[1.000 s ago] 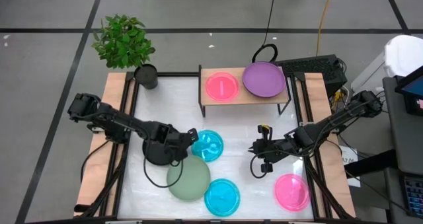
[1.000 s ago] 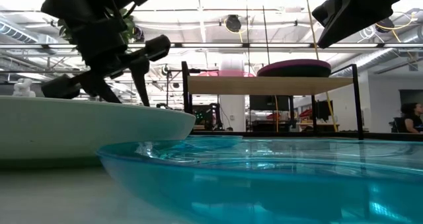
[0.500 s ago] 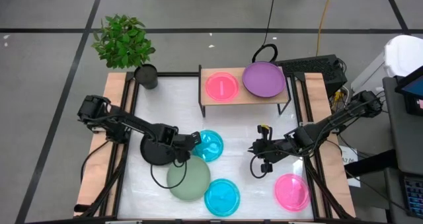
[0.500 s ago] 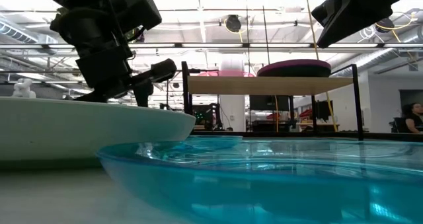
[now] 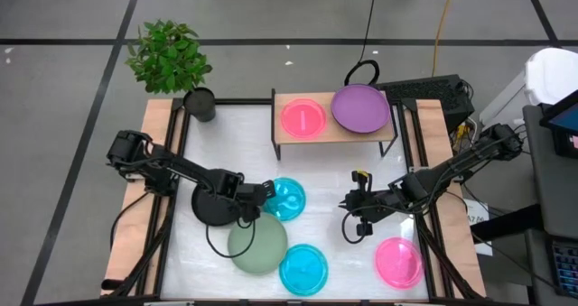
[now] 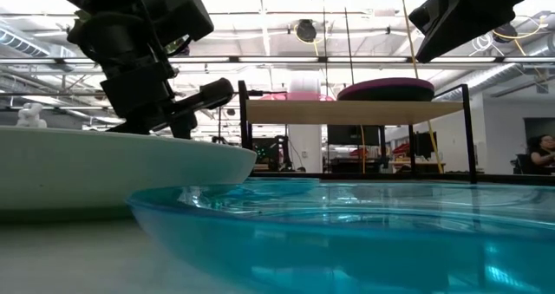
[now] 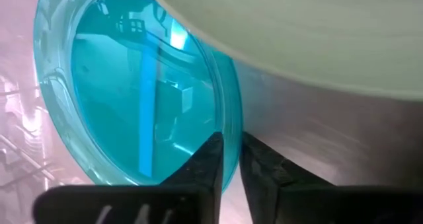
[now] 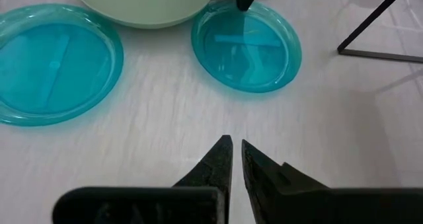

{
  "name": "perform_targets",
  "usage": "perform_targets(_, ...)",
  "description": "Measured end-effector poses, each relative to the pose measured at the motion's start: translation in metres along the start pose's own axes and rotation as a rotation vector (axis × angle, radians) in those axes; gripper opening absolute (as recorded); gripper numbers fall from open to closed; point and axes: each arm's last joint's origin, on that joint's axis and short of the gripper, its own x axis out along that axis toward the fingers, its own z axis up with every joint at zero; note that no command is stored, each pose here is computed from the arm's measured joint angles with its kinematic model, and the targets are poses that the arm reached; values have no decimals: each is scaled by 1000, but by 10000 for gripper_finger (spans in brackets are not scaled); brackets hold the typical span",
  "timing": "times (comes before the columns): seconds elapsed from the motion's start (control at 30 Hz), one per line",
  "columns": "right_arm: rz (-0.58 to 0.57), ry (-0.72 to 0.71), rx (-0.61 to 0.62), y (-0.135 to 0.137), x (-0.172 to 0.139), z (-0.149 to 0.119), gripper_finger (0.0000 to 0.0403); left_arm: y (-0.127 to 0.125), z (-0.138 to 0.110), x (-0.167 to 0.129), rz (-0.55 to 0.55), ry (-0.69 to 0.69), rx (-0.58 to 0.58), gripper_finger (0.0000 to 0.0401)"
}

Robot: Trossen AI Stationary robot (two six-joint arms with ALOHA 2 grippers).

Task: Place and stack plates onto a shelf
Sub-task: Stack the top blue plate on top of the pink plate on the shelf

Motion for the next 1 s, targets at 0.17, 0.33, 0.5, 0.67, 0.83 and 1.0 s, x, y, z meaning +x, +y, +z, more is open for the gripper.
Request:
perform_targets(0.17, 0, 0, 0, 0, 0, 0, 18, 0, 0, 0, 0, 0, -6, 22)
perform_targets(0.33, 0, 0, 0, 0, 0, 0, 18, 0, 0, 0, 4, -2, -25, 6)
perform_targets(0.5, 0, 0, 0, 0, 0, 0, 18, 2, 3, 0, 38, 9, -29, 5)
perform_targets(0.67, 0, 0, 1, 0, 0, 0, 18, 4, 6, -1, 83, 20, -25, 5)
perform_targets(0.83, -1, 4, -1, 0, 0, 0, 18, 5, 9, -3, 123, 68, -22, 4)
perform_targets(1.0, -1, 6, -2, 0, 0, -1, 18, 11, 11, -11, 170, 78, -40, 4)
